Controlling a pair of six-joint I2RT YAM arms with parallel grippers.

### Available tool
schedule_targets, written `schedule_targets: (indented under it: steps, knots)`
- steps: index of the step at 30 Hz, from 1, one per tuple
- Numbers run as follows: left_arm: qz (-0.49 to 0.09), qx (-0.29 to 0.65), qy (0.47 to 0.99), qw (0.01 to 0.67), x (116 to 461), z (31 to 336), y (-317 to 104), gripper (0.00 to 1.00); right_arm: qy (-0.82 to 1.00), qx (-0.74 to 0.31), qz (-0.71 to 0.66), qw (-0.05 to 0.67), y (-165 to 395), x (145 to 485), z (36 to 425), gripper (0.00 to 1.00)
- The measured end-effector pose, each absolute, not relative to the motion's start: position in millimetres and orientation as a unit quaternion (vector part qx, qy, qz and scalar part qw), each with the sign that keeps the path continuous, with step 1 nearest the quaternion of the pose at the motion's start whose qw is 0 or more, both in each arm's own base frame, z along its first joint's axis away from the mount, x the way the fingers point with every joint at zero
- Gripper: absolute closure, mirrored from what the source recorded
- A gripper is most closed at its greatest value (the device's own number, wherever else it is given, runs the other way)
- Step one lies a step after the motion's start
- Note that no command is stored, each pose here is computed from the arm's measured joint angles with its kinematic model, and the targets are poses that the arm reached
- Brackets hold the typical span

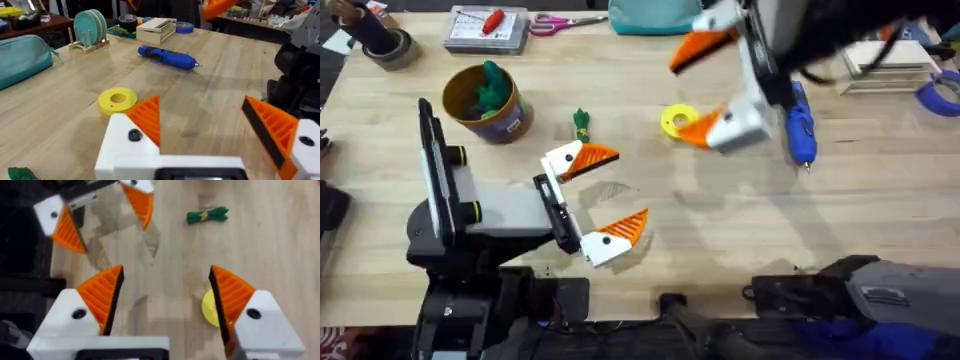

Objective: Pick up the gripper from the table and insert it into the empty holder that is missing its gripper. Then pick up a screw, insert it into the mounting hole, and use the screwdriver to tighten it. Finally, clean up the table by picking up the vegetable and placing it into the bucket.

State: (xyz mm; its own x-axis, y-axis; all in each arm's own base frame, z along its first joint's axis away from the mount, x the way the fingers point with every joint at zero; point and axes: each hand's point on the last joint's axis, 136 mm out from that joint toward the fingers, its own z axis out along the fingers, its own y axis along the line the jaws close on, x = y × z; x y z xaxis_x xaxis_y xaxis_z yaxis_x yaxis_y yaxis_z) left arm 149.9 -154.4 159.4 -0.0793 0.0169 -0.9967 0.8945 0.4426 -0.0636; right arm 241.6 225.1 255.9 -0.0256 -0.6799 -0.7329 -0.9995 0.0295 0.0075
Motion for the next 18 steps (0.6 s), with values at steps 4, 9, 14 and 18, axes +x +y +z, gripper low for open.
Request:
schedule_targets:
  steps: [4, 9, 14, 18]
  knots:
    - [-0.383, 0.363, 0.627, 0.573, 150, 159, -154, 0.015, 0.649, -0.646, 0.29, 0.278, 211, 220, 233, 0.004]
    - [-0.383, 0.363, 0.627, 0.573, 150, 159, -154, 0.015, 0.639, -0.654, 0.288, 0.283, 200, 201, 206, 0.004]
    - [-0.383, 0.363, 0.627, 0.573, 150, 159, -154, 0.015, 0.64, -0.658, 0.288, 0.273, 193, 186, 188, 0.004]
    - [-0.383, 0.363, 0.627, 0.573, 150, 159, -154, 0.016, 0.642, -0.66, 0.281, 0.272, 192, 187, 185, 0.004]
